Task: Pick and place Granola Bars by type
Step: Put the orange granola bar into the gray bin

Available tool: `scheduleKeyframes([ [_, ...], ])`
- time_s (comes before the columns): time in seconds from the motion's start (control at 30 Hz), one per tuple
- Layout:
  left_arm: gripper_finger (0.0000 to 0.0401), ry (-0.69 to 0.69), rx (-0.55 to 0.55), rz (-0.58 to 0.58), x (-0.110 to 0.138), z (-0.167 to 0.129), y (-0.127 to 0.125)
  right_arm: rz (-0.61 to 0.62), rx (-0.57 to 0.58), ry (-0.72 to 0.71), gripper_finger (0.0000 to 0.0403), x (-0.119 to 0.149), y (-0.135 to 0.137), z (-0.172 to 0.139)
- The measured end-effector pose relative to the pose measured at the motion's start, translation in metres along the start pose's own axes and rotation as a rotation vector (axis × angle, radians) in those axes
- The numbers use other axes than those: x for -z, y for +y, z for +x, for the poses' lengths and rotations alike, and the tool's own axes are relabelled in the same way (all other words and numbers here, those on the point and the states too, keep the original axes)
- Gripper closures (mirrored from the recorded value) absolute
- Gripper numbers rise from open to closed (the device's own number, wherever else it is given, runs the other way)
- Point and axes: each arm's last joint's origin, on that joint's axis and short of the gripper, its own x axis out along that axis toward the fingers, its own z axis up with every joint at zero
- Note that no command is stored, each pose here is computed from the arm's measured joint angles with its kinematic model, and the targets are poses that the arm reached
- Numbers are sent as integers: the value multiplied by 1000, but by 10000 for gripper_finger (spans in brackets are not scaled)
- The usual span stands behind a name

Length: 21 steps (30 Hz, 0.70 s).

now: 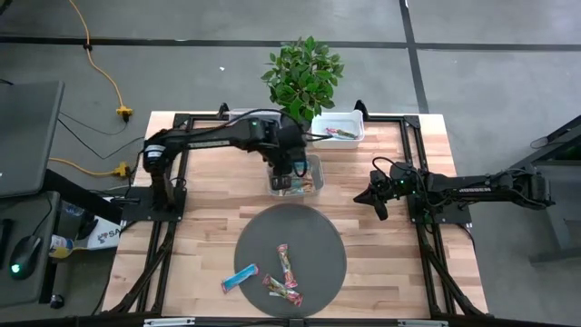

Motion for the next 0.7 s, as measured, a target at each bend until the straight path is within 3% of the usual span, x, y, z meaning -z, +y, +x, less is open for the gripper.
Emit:
scheduleKeyframes([
  [0.43, 330, 180, -50, -11, -2, 77, 6, 1, 1, 3, 403, 0, 0, 0],
  [0.7, 330, 203, -112, -73, -2, 94, 8, 1, 1, 3, 403, 0, 0, 0],
])
